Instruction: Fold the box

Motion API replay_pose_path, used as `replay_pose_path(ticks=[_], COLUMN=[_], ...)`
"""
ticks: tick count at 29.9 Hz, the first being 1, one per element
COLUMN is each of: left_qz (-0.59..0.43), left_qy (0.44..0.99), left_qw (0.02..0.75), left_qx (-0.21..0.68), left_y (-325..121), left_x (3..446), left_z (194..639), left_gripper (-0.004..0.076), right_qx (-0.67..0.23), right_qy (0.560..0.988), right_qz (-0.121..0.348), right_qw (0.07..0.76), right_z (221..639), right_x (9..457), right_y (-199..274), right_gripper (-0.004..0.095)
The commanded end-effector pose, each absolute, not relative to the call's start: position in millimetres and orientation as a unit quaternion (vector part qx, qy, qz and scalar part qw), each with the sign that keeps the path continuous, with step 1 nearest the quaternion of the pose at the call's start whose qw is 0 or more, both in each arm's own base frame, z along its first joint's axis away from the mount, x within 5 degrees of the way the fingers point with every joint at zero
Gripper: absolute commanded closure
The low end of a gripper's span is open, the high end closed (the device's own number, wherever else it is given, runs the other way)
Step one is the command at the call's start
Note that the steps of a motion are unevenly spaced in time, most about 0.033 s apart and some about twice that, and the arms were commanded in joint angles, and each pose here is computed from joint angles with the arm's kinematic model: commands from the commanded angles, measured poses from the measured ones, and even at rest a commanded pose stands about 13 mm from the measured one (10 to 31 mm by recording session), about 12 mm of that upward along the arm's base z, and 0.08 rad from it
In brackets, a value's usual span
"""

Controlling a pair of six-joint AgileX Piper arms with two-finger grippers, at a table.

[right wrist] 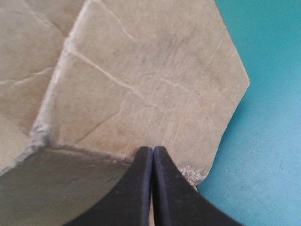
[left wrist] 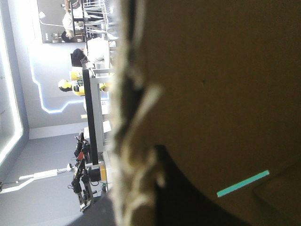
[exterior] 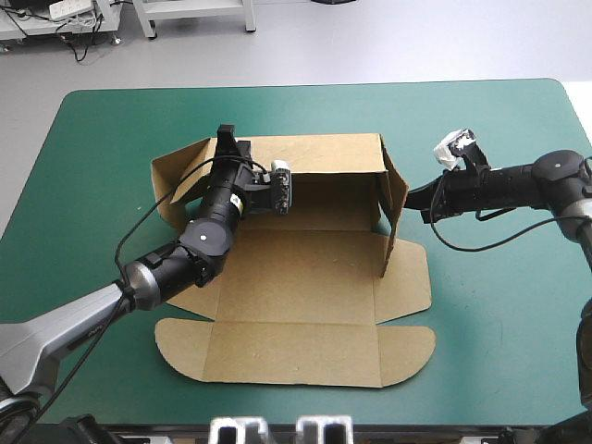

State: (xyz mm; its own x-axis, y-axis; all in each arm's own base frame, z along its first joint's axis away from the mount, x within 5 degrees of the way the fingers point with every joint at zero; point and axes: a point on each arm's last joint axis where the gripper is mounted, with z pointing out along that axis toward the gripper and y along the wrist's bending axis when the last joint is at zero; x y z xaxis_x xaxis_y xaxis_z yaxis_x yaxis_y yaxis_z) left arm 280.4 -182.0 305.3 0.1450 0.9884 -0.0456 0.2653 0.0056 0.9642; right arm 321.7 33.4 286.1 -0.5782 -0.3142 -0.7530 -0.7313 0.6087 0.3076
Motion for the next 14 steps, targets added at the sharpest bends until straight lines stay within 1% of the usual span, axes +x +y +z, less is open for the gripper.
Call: replay_pose_path(ticks=[1, 6, 9, 14], left_qz=[0.402, 0.403, 0.403, 0.401], left_qy=[0.508, 0.509, 0.51, 0.509], left_qw=[0.483, 0.477, 0.477, 0.477], left_qx=[0.589, 0.592, 0.592, 0.593], left_y=[-182.5, -183.7, -183.9, -184.2], left_x=[281.0, 283.0, 283.2, 283.2], left_z=[319.5, 315.3, 314.7, 314.6], left_gripper=[0.0734, 0.0734, 0.0734, 0.0734], right_qx=[-0.315, -0.32, -0.345, -0.381], right_qy=[0.808, 0.8, 0.79, 0.782], right_qz=[0.306, 0.286, 0.264, 0.237], right_qw=[0.394, 0.419, 0.434, 0.433], right_z=[312.0, 324.9, 334.7, 339.1], right_x=[307.7, 298.5, 289.2, 275.8], right_y=[37.2, 37.2, 41.3, 55.1], right_gripper=[0.0931, 0.0931, 0.0931, 0.0931])
